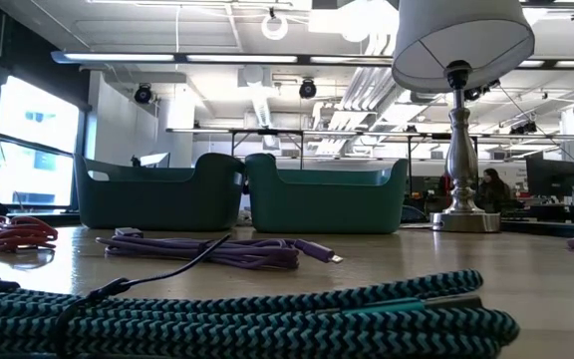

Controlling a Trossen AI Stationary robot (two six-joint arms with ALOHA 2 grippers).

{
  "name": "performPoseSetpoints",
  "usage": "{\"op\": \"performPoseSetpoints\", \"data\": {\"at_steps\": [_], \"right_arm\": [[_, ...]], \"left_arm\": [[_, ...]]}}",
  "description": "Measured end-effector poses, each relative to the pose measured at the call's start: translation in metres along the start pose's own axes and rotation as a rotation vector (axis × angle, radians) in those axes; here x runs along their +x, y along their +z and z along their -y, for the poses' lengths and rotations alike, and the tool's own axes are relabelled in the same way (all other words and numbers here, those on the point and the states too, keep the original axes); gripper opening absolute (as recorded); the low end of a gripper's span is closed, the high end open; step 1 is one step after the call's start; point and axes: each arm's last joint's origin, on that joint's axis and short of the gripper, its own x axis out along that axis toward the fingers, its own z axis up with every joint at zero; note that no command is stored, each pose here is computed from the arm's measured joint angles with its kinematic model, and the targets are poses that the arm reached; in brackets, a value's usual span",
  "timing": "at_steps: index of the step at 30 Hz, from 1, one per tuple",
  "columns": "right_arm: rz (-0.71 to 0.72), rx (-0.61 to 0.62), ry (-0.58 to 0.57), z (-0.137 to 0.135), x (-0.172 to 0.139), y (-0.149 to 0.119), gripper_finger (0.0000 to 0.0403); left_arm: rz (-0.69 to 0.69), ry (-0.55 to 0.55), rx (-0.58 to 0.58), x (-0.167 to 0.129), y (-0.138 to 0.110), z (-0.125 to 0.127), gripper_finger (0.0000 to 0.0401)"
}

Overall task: Pick & Place USB Port
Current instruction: Put the right purple charger cable into the blue bin

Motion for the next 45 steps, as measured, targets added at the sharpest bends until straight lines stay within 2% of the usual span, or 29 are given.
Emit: {"op": "performPoseSetpoints", "data": {"at_steps": [6,10,15,23,26,29,30,34,38,42,45], "right_arm": [[-0.011,-0.023,0.057,0.004,0.008,-0.006,0.0007],[-0.026,-0.053,0.067,0.007,0.015,-0.008,0.0007],[-0.063,-0.054,0.091,0.014,0.03,-0.013,0.0007],[-0.077,-0.069,0.117,0.019,0.038,-0.015,0.0007],[-0.077,-0.079,0.124,0.02,0.037,-0.015,0.0007],[-0.078,-0.085,0.125,0.02,0.037,-0.015,0.0015],[-0.078,-0.086,0.125,0.02,0.037,-0.015,0.0025],[-0.097,-0.081,0.114,0.022,0.033,-0.015,0.0078],[-0.139,-0.036,0.11,0.025,0.019,-0.015,0.0127],[-0.192,-0.031,0.087,0.028,0.003,-0.017,0.0166],[-0.201,-0.034,0.077,0.03,-0.006,-0.016,0.018]], "left_arm": [[0.006,0.01,0.003,0.011,-0.004,-0.005,0.0191],[0.064,0.017,0.026,0.018,-0.001,-0.009,0.0191],[0.056,0.009,-0.05,0.033,-0.01,-0.015,0.0191],[0.049,0.024,-0.049,0.042,-0.016,-0.02,0.0185],[0.05,0.024,-0.023,0.042,-0.016,-0.02,0.0141],[0.049,0.023,0.01,0.04,-0.016,-0.023,0.0042],[0.049,0.023,0.011,0.038,-0.017,-0.026,0.0026],[0.004,0.069,-0.015,0.026,-0.017,-0.029,0.0023],[-0.202,0.181,0.012,-0.002,-0.011,-0.027,0.0021],[-0.63,0.389,0.1,-0.045,-0.001,-0.02,0.002],[-0.914,0.484,0.103,-0.07,-0.002,-0.018,0.0019]]}}
